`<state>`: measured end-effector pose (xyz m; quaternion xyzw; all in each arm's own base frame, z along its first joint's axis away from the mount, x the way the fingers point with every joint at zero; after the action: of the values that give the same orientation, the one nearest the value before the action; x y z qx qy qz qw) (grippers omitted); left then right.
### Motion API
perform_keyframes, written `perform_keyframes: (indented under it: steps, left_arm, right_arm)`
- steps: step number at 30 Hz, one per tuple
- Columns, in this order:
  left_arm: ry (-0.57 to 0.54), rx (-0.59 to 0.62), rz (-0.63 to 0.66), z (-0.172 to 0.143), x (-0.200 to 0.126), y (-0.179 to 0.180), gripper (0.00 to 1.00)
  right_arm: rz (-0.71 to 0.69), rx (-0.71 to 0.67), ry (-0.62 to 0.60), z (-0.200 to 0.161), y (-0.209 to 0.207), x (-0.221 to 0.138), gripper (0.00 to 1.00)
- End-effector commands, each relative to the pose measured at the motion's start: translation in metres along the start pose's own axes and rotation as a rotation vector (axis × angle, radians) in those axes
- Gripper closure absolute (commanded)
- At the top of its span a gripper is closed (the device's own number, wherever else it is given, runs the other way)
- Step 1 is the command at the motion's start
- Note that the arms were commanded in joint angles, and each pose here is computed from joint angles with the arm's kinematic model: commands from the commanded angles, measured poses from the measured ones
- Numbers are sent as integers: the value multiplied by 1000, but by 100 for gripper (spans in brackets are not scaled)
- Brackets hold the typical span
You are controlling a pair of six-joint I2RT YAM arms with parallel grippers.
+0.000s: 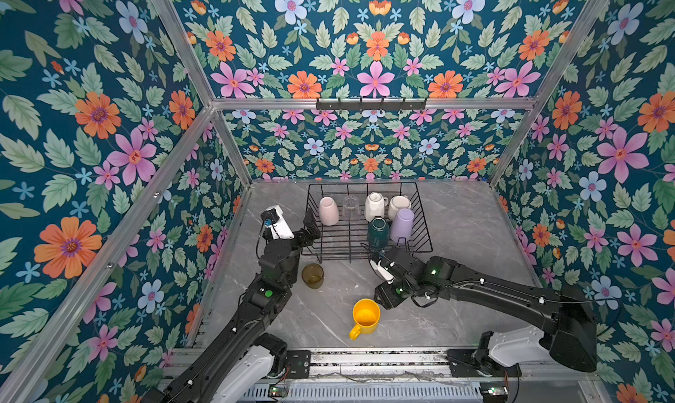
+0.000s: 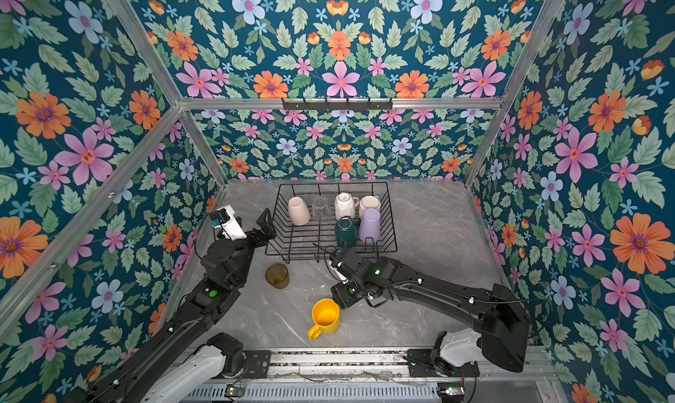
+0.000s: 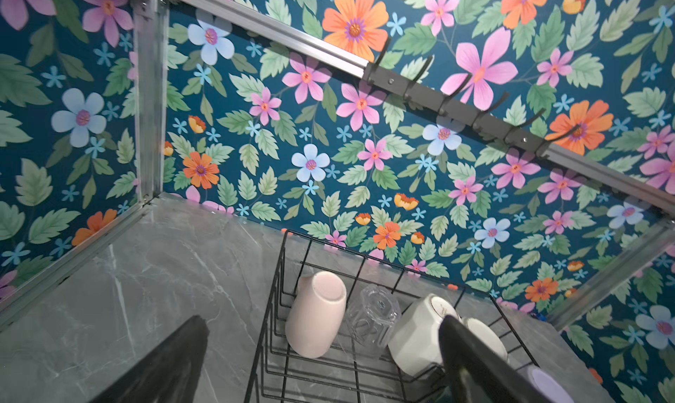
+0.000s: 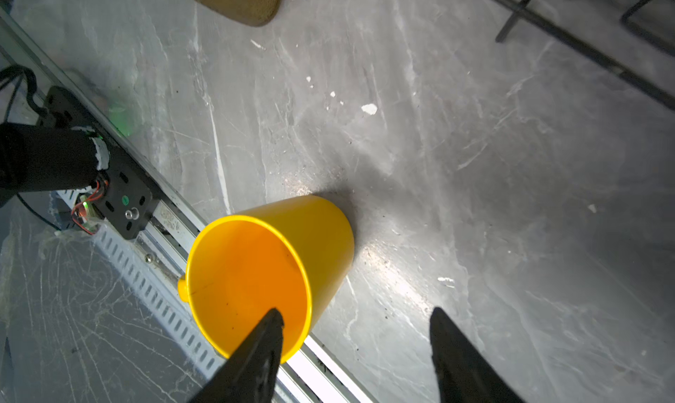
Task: Load cups into a dish rack
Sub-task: Pick up the cup from the bottom-center of the table.
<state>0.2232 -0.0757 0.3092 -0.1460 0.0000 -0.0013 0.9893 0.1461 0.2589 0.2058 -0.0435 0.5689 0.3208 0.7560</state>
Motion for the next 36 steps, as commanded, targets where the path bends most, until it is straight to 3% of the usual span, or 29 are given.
perform_keyframes:
  steps: [1,15,28,36]
  left_arm:
    - [-16,-13,51,2,-4,7,1]
    - [-54,-37,106,3,-13,18,1]
    - [-62,-24,156,2,-18,26,1]
    - [-71,-36,203,-2,-21,34,1]
  right_arm:
    - [-26,15,8,-1,3,6,38]
    - [-80,-5,73,1,22,40,53]
    - [-128,-18,94,4,27,50,85]
    - [-119,-22,84,6,29,42,100]
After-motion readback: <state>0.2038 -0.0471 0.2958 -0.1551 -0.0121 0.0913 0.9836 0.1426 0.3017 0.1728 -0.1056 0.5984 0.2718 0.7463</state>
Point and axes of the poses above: each gripper's point midway between its finger pads, its own x axis out along the fingers, its own y axis along the line the jaws close on, z = x × y, the point moved 9 cm from there along -x, back along the fingers, and after that the axes turned 5 degrees about x, right-handed, at the moved point
